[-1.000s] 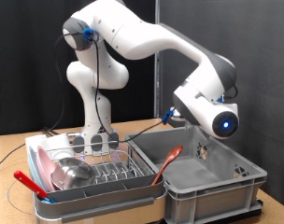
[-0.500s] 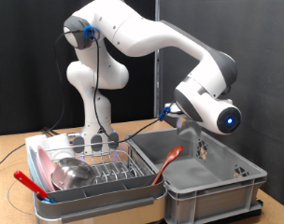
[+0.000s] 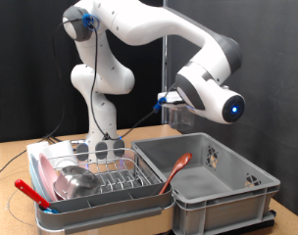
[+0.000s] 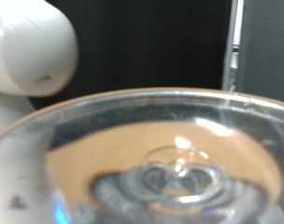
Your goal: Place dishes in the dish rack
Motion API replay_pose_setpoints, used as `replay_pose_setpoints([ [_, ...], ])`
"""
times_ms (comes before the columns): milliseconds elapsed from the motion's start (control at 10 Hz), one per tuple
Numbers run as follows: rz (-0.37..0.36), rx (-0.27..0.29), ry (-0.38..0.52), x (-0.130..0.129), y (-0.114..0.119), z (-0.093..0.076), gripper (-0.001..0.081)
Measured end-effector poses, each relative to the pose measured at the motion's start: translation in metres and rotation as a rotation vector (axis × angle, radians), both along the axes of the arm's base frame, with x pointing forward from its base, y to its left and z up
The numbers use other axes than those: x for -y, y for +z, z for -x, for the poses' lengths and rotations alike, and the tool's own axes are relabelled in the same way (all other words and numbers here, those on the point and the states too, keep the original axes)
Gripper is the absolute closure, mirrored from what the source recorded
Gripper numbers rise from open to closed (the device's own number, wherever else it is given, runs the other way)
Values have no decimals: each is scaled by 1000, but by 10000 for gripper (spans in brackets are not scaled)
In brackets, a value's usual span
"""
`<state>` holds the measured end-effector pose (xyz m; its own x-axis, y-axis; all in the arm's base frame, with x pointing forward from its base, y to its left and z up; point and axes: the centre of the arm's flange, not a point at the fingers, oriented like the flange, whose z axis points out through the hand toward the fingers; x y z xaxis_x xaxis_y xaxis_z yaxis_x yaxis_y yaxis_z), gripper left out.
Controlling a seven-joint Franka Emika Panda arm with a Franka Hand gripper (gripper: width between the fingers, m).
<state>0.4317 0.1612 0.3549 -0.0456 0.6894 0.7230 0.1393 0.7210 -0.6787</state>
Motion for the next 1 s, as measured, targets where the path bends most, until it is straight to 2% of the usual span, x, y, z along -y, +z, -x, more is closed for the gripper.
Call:
replay_pose_setpoints([
  [200, 37, -29, 54, 20, 9, 16, 706],
  [400, 51, -19, 52, 38, 18, 34, 706],
  [600, 51, -29, 73, 38, 16, 35, 706],
  [700, 53, -36, 115, 43, 15, 39, 706],
  [1000, 68, -44, 221, 81, 20, 52, 706],
])
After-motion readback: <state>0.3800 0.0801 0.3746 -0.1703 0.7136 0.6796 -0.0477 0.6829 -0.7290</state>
